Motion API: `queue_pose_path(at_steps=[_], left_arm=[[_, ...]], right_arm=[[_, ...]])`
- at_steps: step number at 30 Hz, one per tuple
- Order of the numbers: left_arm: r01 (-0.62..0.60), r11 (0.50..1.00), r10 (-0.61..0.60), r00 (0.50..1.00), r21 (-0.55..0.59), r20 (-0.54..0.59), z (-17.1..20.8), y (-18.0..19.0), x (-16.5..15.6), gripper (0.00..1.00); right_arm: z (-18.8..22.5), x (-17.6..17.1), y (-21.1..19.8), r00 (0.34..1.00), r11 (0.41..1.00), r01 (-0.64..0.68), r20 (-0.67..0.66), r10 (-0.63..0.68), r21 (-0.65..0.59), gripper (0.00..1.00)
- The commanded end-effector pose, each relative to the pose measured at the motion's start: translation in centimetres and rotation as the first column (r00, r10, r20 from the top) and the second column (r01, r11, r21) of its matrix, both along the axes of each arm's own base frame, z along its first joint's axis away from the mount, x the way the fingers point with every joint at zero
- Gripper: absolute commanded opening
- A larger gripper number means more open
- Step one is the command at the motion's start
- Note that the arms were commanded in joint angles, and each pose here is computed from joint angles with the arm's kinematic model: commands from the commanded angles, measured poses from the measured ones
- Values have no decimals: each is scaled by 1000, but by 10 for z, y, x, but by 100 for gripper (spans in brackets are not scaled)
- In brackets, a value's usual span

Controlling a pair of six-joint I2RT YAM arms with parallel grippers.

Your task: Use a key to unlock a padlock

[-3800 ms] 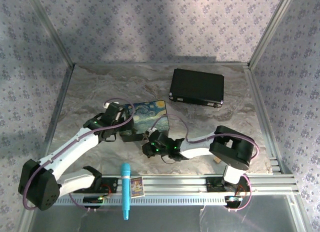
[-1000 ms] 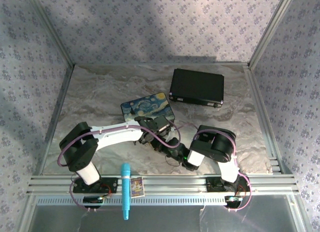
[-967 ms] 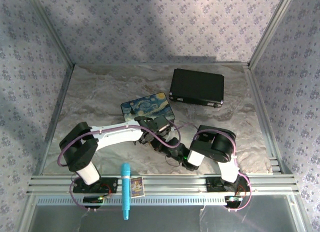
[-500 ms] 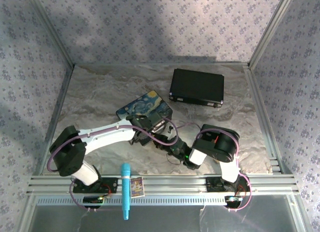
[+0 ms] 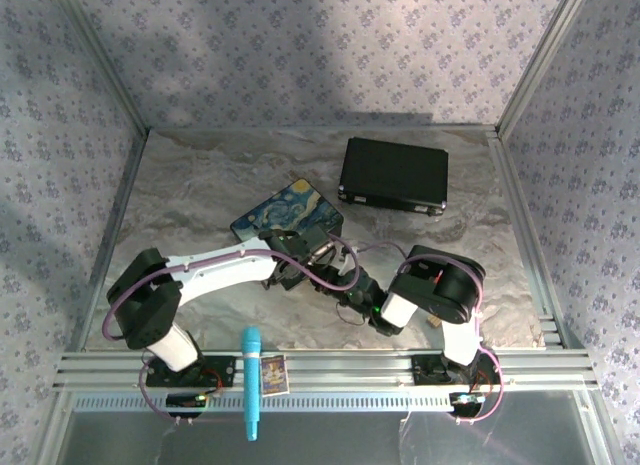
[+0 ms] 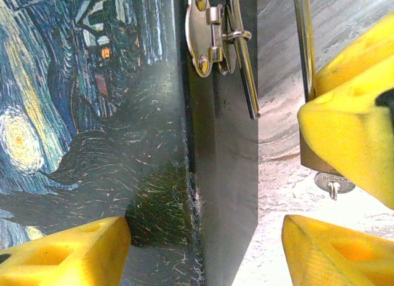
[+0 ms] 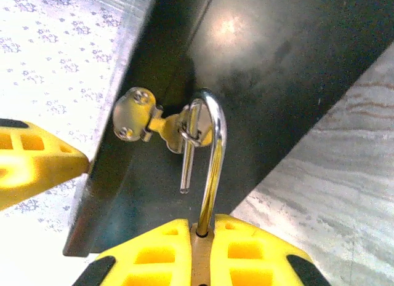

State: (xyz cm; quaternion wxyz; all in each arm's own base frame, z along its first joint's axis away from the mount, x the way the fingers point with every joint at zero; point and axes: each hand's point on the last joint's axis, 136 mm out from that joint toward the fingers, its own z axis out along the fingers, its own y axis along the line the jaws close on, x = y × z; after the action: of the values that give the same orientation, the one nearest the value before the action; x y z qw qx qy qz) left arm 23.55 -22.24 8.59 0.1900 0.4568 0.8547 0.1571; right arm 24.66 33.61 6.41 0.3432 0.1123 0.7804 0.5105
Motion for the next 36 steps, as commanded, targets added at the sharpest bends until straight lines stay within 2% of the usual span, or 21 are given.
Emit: queue_pose_path(at_steps=[1,9,17,21,25,27,29,32,36], left_arm=[[-13,993,31,987,116,-160,-31,29,-28,67],[-15,990,35,988,139,-149,-31,32,-26,67],[-29,990,46,992,139,-121,-25,34,-22,67],[-40,987,55,994,153,-91,-21,37,-18,67],[-58,989,64,997,139,-38,-10,34,-9,68],[-77,989,77,997,126,-1,-2,32,-2,72],[-112,987,106,993,115,61,8,30,8,82],[-153,986,143,981,67,130,19,23,19,93],[-238,971,231,948,6,221,31,22,32,99]], right_arm=[[23,17,-13,995,997,73,61,-75,37,0],[9,19,-22,996,996,88,26,-87,0,0],[-36,5,-31,992,999,25,-121,-29,-31,0],[-59,-5,-44,978,995,8,-206,-29,-104,0],[-85,-19,-64,935,974,-14,-347,-67,-225,0],[-92,-28,-72,915,958,-49,-398,-71,-284,0],[-99,-38,-82,890,921,-115,-450,-71,-371,0],[-99,-46,-91,857,862,-226,-514,-45,-453,0],[-101,-51,-116,822,811,-291,-566,-59,-508,0]])
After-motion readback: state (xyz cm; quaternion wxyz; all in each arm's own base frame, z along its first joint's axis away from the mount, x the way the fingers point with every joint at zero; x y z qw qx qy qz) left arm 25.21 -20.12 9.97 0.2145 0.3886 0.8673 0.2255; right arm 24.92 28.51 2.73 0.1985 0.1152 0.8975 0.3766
